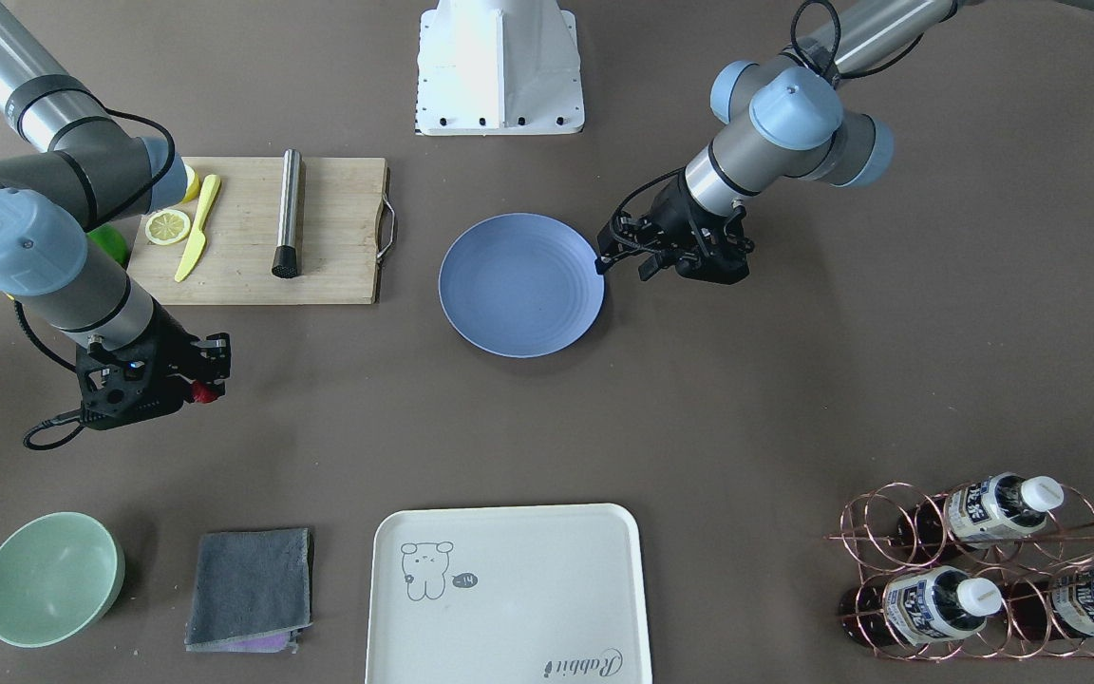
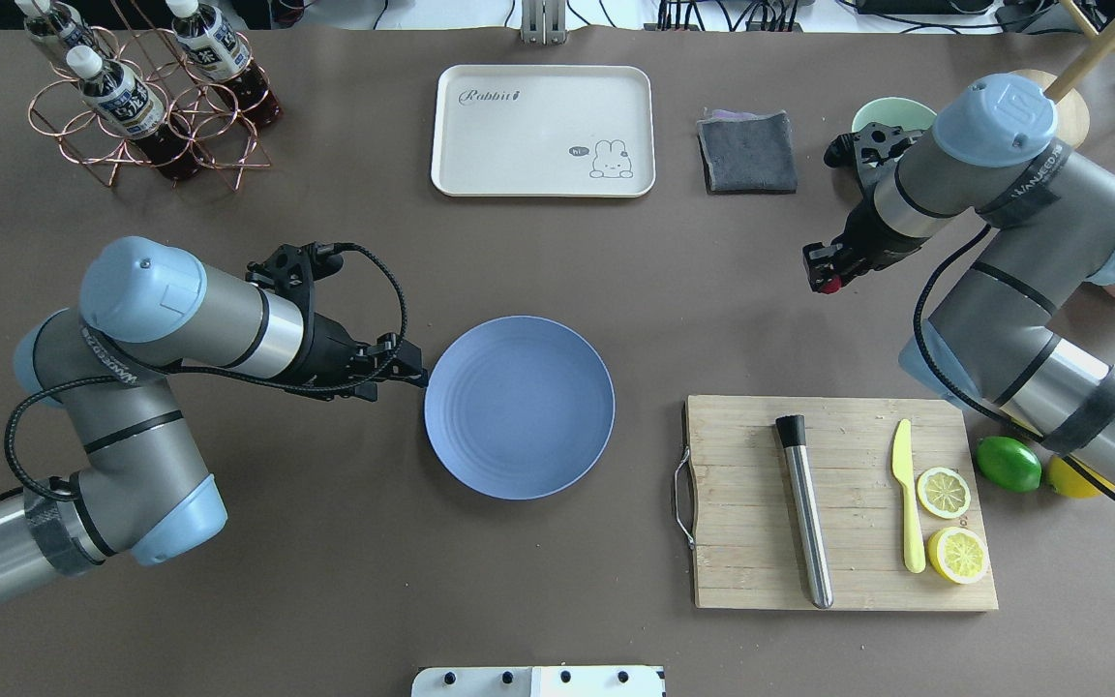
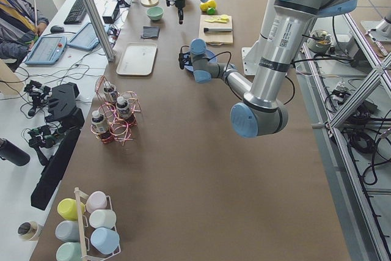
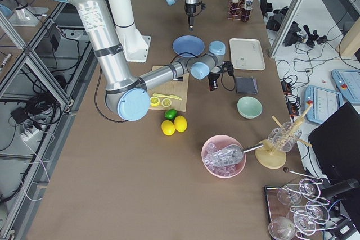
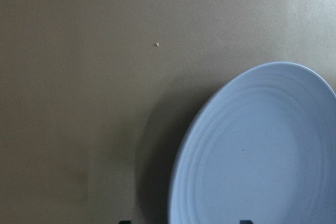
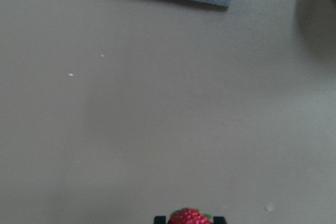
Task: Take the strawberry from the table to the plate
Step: 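Carry the strawberry over the blue plate while the left arm draws back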
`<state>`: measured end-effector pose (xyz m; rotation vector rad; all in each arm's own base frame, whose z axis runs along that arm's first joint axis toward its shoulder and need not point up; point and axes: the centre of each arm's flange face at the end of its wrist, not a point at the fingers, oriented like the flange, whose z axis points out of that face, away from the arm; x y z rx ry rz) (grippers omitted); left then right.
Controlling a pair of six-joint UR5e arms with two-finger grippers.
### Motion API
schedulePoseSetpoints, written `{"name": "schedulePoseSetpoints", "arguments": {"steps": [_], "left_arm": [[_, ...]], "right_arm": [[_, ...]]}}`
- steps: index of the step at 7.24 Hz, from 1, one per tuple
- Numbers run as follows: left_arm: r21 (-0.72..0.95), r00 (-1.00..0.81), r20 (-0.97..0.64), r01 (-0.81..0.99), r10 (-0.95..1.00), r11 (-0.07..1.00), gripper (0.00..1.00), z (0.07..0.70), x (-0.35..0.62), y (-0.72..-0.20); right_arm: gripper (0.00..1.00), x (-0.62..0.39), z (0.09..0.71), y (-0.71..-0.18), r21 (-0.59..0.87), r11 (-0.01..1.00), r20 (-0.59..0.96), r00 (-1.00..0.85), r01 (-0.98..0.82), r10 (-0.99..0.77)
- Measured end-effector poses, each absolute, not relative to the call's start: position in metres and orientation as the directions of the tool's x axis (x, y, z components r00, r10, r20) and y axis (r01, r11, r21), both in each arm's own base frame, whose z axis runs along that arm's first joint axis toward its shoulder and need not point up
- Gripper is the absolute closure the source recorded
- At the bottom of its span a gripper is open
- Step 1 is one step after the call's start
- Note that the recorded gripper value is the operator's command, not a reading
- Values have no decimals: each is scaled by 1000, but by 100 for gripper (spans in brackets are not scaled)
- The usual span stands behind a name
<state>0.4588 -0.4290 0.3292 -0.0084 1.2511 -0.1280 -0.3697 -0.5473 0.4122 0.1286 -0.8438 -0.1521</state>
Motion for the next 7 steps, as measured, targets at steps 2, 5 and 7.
{"name": "schedulePoseSetpoints", "arguments": {"steps": [2,5,7], "left_arm": [[-38,340,-938,86,-65,996,26,360,409,-461],[86,427,-902,49,57,995,26,427,335,-501],[123,452,-886,19,101,992,25,467,288,-512]], "right_arm": [[100,-417,347,-515,105,994,790,606,23,-97],[100,-518,243,-435,33,999,812,584,-39,-4],[100,-575,208,-396,22,998,809,588,-62,19]]}}
